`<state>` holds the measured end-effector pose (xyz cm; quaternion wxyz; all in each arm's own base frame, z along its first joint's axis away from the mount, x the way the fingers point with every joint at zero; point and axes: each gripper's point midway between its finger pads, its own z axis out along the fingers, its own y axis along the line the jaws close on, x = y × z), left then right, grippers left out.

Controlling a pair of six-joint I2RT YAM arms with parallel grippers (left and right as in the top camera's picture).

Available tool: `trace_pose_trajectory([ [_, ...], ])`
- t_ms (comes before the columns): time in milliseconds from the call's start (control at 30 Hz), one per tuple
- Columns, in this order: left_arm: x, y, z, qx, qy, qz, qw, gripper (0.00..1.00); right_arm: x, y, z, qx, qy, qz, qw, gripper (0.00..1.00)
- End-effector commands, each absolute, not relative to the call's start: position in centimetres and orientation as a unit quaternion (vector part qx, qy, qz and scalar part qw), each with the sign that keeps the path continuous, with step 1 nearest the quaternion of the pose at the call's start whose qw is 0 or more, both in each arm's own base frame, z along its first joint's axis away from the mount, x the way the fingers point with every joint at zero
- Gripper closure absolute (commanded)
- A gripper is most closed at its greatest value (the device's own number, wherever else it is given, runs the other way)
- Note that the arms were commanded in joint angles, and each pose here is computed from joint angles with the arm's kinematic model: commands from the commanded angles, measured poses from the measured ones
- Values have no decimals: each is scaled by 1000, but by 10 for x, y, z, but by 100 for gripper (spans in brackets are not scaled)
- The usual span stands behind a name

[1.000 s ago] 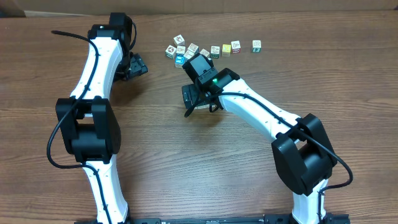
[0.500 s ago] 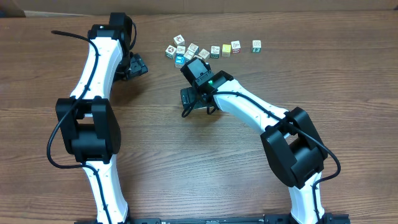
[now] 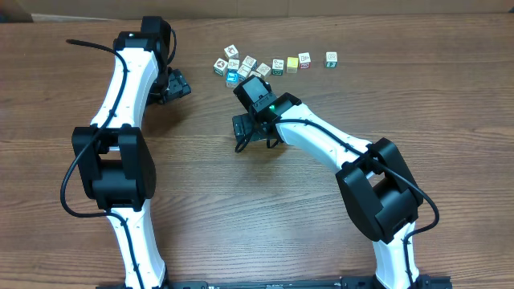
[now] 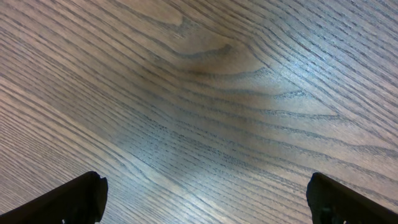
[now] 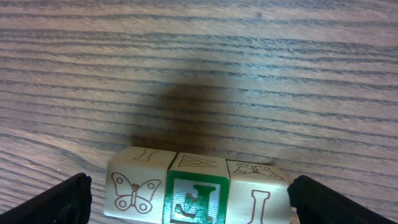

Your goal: Form a horizontal line

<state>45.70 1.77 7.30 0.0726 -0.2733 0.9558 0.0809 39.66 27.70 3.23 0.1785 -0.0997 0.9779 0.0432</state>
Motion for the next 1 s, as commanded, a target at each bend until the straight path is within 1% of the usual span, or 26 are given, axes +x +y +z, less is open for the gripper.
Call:
trace_pose_trajectory([
  [0, 462, 17, 88, -271, 955, 80, 93, 0, 396, 276, 29, -96, 979, 46, 175, 0],
  [233, 462, 17, 88, -271, 955, 80, 93, 0, 395, 276, 28, -96, 979, 45, 173, 0],
  [467, 462, 17, 88, -271, 955, 80, 93, 0, 393, 273, 14, -93, 982, 35, 162, 0],
  [967, 462, 17, 88, -271, 955, 80, 93, 0, 394, 271, 14, -92, 982, 29, 165, 0],
])
